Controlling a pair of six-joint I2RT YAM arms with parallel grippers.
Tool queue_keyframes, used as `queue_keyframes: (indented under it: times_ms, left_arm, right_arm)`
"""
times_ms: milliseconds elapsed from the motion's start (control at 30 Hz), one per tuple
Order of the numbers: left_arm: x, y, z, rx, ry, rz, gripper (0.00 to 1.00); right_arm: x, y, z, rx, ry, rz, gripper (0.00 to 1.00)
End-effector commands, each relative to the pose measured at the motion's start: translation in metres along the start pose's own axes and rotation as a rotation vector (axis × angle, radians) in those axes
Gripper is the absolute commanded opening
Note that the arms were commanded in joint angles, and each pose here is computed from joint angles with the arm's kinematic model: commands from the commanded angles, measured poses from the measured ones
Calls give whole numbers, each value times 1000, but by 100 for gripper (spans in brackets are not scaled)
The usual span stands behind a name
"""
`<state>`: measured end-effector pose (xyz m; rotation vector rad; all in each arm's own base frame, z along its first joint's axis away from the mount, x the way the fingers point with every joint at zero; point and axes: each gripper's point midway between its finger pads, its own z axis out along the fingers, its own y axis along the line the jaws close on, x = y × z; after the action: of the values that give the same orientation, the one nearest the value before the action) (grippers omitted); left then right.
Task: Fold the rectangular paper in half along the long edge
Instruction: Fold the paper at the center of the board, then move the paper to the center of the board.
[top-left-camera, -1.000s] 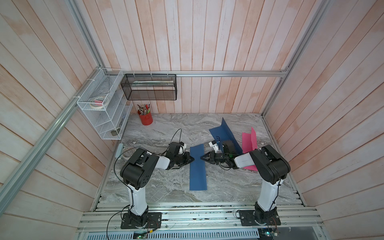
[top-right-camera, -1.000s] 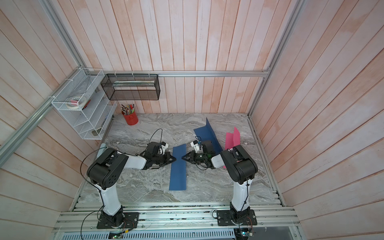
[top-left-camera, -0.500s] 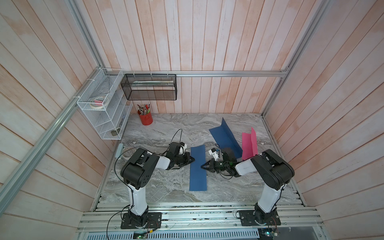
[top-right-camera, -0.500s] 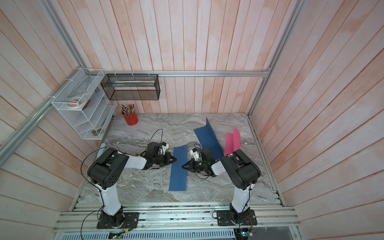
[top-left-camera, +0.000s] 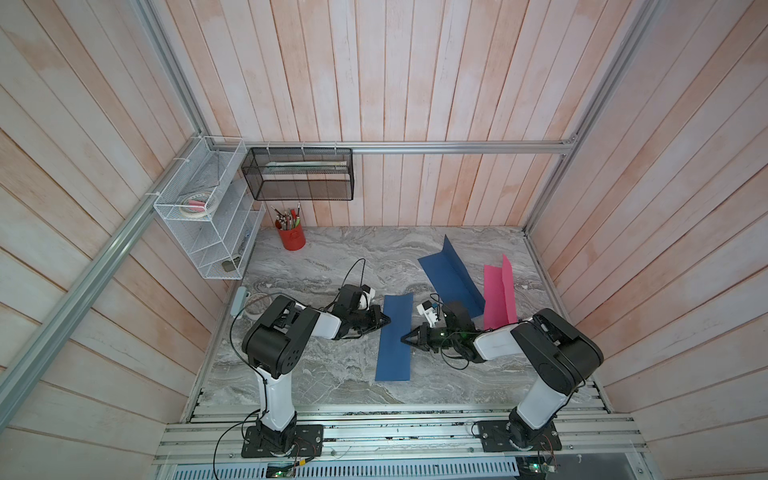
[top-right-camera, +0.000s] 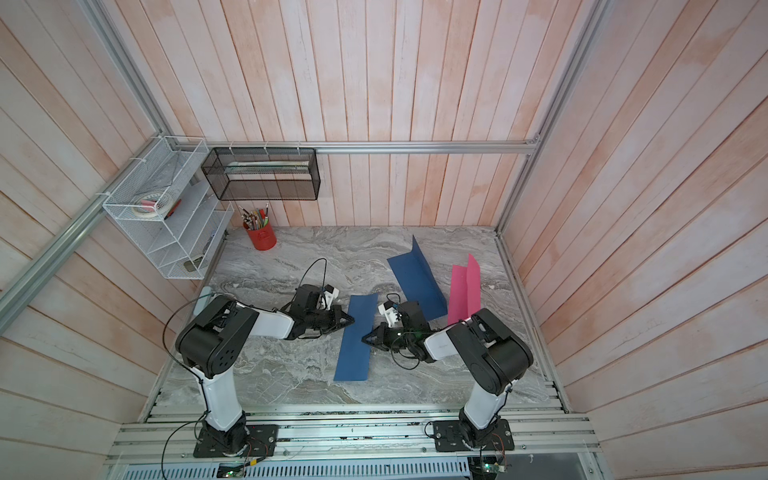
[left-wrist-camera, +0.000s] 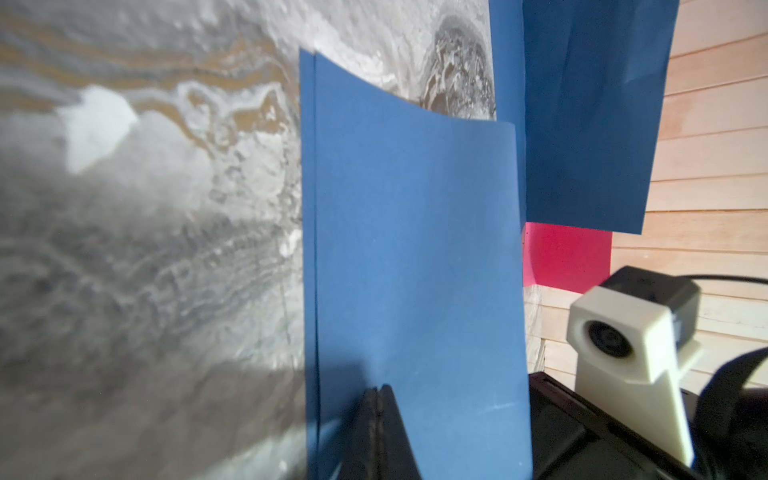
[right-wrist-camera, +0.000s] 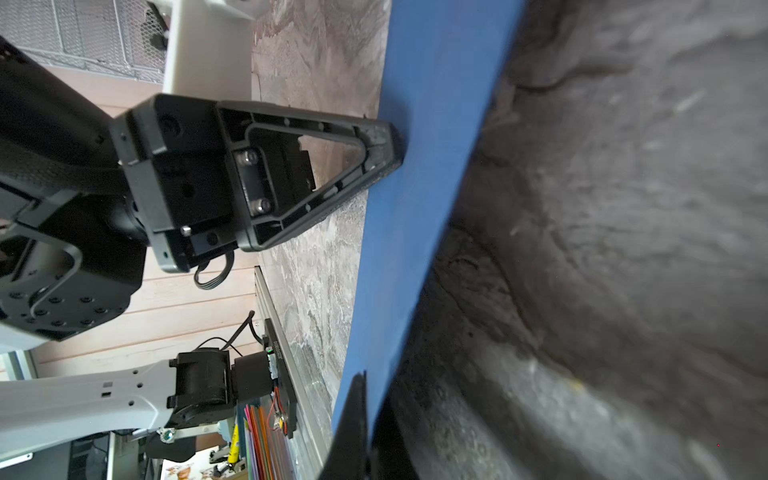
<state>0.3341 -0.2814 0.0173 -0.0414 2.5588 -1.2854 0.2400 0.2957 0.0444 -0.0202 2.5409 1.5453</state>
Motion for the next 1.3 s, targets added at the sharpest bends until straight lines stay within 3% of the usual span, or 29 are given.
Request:
queue_keyframes:
  times_ms: [0, 33, 100, 133, 200, 300, 467, 533, 600, 700, 833, 1000, 1133, 1267]
  left_arm:
    - [66, 92, -2, -307, 154, -193, 0]
    - [66, 92, -2, -308, 154, -193, 0]
    - [66, 92, -2, -310, 153, -192, 0]
    - [66, 92, -2, -311, 152, -192, 0]
    - [64, 91, -1, -310, 152, -189, 0]
    - [61, 90, -1, -312, 150, -185, 0]
    - [51, 86, 0, -318, 137, -173, 0]
    - [43, 84, 0, -322, 128, -167, 0]
    - [33, 85, -2, -333, 113, -165, 0]
    - [12, 86, -7, -328, 78, -176, 0]
    - [-18, 90, -14, -314, 37, -182, 0]
    - [-69, 85, -25, -291, -19, -145, 0]
    - [-116, 67, -35, -245, -74, -94, 0]
    - [-156, 33, -49, -174, -141, -23, 0]
  right_arm:
    - [5, -1, -3, 12, 3, 8, 0]
    - [7, -1, -3, 14, 12, 8, 0]
    - [11, -1, -2, 18, 28, 7, 20]
    - [13, -1, -2, 20, 30, 7, 24]
    - [17, 0, -1, 17, 41, 7, 25]
    - [24, 0, -3, 19, 46, 10, 0]
    - [26, -3, -5, 37, 46, 13, 0]
    - [23, -3, -5, 56, 46, 7, 24]
    - [18, -2, -9, 79, 35, -8, 30]
    - [3, 1, -23, 108, -3, -26, 32]
    - [-36, 9, -61, 139, -113, -51, 32]
    - [-110, 35, -122, 178, -293, -127, 32]
    - [-175, 45, -173, 226, -432, -161, 31]
    - [-231, 26, -214, 270, -546, -121, 29]
